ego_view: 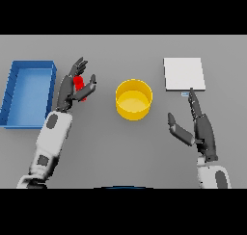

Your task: Pick up the red beaker and tilt it to pour out 1 green nut into yellow bowl. Pick up the yellow bowl and place it on the metallic measuring scale.

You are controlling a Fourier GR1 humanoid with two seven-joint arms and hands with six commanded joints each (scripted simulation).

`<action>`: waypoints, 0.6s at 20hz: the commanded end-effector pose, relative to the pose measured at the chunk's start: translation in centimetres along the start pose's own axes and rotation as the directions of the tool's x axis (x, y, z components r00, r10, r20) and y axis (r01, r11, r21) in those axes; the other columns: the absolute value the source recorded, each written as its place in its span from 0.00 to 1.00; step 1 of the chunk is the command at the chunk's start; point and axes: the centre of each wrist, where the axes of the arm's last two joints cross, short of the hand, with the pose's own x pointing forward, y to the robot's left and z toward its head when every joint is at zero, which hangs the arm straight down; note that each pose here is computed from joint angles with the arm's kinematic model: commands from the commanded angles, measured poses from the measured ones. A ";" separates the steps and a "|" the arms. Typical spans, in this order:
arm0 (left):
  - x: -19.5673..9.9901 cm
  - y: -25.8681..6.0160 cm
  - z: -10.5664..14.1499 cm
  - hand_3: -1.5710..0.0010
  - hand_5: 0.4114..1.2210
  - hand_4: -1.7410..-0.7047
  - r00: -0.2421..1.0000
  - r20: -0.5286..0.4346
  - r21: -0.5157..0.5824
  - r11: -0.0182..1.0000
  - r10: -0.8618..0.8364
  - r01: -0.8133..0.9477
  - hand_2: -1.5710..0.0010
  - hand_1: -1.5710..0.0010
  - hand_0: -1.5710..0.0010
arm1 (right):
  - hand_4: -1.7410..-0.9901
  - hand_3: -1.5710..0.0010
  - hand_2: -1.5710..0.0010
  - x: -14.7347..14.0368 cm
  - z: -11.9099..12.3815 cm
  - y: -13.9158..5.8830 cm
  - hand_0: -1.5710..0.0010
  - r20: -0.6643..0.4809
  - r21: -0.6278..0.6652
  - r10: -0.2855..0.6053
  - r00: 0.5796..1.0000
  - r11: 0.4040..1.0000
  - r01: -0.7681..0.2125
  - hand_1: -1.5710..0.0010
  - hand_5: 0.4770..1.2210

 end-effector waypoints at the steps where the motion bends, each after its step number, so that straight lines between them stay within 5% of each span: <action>1: -0.2 -0.2 0.0 0.73 0.55 0.31 1.000 -0.008 0.014 1.000 0.008 -0.008 0.62 0.61 0.64 | 0.66 1.00 1.00 0.1 -0.2 0.0 1.00 0.003 -0.003 -0.001 1.000 1.000 0.001 1.00 0.28; 5: -0.3 -0.9 -0.1 0.37 0.82 0.14 0.999 0.036 0.005 1.000 0.026 -0.027 0.25 0.25 0.26 | 0.68 1.00 1.00 0.1 -0.3 0.0 1.00 0.004 -0.005 -0.001 1.000 1.000 0.001 1.00 0.28; 8: -0.1 -1.3 -0.3 0.19 0.88 0.10 0.999 0.034 0.021 0.999 0.031 -0.031 0.13 0.13 0.13 | 0.70 1.00 1.00 0.1 -0.6 0.0 1.00 0.010 0.001 0.001 1.000 1.000 -0.001 1.00 0.27; 12: 0.7 -0.1 -1.0 0.08 0.88 0.04 0.998 0.066 0.041 0.999 0.020 -0.022 0.05 0.05 0.05 | 0.75 1.00 1.00 -0.2 -0.3 0.2 1.00 0.024 0.008 0.020 1.000 1.000 -0.020 1.00 0.26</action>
